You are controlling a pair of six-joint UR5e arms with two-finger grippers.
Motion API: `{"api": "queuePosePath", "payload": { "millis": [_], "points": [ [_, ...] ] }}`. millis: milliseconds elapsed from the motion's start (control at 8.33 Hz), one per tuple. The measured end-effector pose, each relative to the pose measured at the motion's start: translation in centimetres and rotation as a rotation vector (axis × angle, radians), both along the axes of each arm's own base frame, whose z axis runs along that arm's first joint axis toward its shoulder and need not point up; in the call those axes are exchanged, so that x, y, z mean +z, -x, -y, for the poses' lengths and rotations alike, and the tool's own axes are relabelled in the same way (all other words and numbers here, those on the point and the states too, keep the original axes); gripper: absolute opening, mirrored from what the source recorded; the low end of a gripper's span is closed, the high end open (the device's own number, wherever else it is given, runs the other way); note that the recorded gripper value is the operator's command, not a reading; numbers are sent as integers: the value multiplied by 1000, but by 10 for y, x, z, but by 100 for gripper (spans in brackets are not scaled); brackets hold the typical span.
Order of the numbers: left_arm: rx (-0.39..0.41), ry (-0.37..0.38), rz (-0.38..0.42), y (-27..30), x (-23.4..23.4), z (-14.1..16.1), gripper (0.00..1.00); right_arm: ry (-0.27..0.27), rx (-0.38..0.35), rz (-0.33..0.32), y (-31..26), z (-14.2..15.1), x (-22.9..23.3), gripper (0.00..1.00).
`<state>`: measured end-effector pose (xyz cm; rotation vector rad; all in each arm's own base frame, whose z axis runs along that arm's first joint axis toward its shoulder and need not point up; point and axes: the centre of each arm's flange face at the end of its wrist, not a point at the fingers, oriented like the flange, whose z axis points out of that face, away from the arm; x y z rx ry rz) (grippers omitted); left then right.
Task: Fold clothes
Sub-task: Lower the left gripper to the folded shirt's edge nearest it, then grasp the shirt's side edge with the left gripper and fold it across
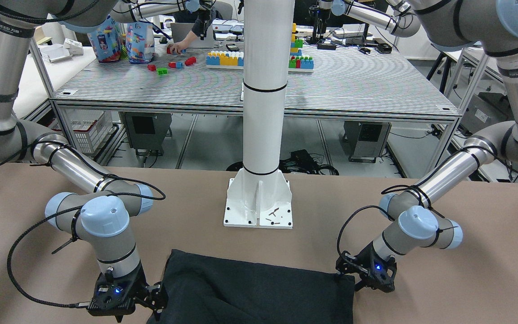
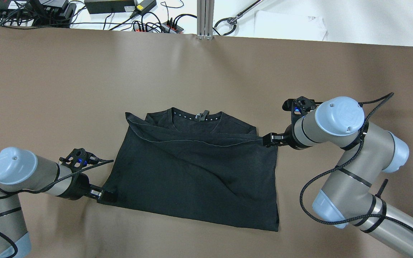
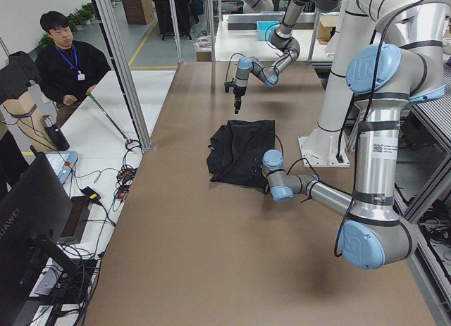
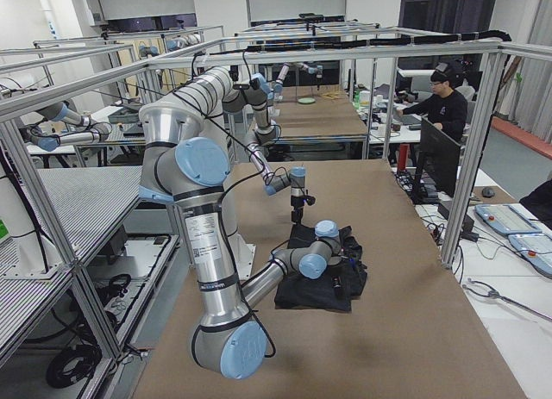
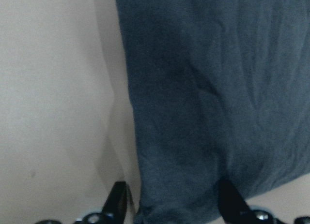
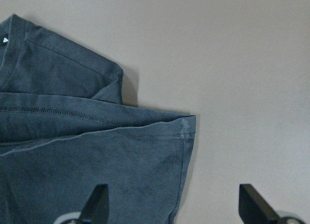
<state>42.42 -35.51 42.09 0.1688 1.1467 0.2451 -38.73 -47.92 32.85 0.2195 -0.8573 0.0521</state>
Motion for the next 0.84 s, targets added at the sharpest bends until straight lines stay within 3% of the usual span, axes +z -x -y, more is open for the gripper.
{"api": "queuePosePath", "payload": {
  "millis": [600,840],
  "points": [
    [-9,1,-8,8,-4,-2,0,-2,1,0,0,0,0,94],
    [-44,3,-6,34,-3,11,0,-4,3,-1,0,0,0,94]
  ]
}}
